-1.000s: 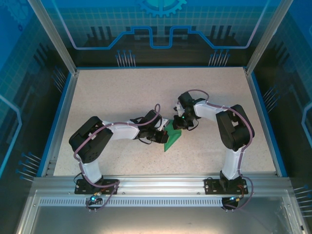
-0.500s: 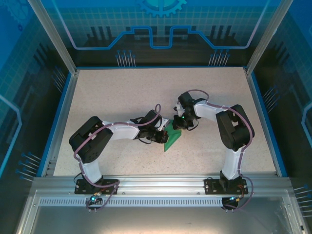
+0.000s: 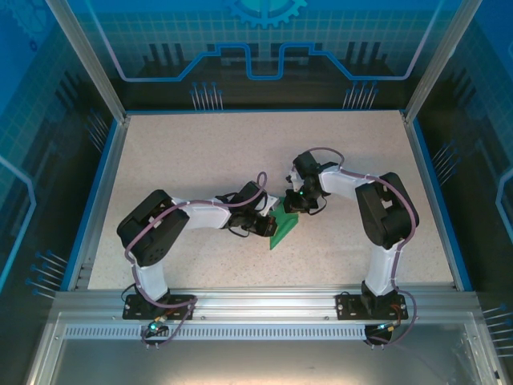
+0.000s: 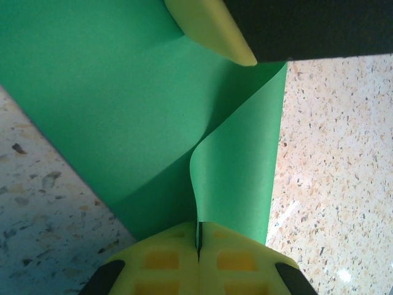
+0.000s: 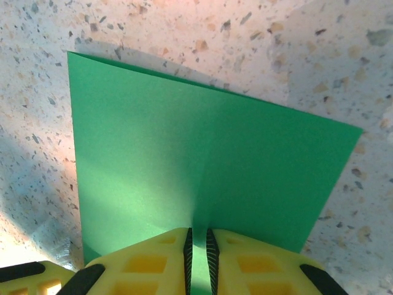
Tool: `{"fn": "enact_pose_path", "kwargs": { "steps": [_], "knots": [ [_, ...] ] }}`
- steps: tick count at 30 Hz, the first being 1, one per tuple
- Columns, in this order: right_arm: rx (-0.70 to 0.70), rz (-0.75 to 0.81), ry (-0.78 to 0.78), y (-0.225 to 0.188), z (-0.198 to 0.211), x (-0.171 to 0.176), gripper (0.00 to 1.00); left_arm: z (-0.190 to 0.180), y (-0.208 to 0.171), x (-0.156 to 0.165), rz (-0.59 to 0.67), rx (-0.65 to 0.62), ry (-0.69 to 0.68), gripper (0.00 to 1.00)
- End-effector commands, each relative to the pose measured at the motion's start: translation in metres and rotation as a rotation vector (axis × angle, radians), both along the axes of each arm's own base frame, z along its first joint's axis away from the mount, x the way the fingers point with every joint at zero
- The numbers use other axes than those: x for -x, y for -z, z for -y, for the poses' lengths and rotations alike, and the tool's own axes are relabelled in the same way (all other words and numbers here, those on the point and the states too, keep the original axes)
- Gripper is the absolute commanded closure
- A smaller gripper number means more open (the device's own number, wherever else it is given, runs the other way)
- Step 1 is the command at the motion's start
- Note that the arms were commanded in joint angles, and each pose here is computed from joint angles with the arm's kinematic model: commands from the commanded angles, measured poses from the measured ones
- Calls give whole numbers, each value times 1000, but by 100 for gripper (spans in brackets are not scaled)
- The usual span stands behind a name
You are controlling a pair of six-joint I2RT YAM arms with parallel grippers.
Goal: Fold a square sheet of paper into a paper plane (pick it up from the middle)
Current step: Third fold the triangle at the center of the table.
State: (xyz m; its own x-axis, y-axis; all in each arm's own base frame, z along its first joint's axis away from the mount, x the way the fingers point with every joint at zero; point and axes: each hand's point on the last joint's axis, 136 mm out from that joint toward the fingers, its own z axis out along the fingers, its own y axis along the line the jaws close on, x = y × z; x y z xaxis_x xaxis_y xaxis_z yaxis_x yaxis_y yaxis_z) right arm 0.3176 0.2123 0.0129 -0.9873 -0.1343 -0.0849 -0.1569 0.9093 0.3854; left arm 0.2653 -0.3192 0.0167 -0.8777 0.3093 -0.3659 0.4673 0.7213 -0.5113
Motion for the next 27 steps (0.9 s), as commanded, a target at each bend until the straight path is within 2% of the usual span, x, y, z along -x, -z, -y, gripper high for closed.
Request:
{"fn": "enact_pose_path", "kwargs": {
  "steps": [1, 7, 12, 17, 21, 27],
  "knots": [
    [3, 3, -3, -5, -3, 8, 81, -3, 8, 1, -19, -28, 17, 97],
    [2, 108, 16, -39, 5, 5, 81, -4, 6, 1, -17, -30, 17, 98],
    [-38, 195, 15, -57, 13, 23, 80, -3, 3, 1, -16, -23, 12, 98],
    [-85, 252, -110, -66, 7, 62, 76, -4, 3, 1, -17, -25, 11, 98],
    [-109, 284, -289, -68, -22, 103, 75, -4, 1, 1, -16, -24, 12, 98],
    [-143, 331, -367, -64, -37, 138, 75, -2, -2, 0, -14, -14, 9, 98]
  ]
}}
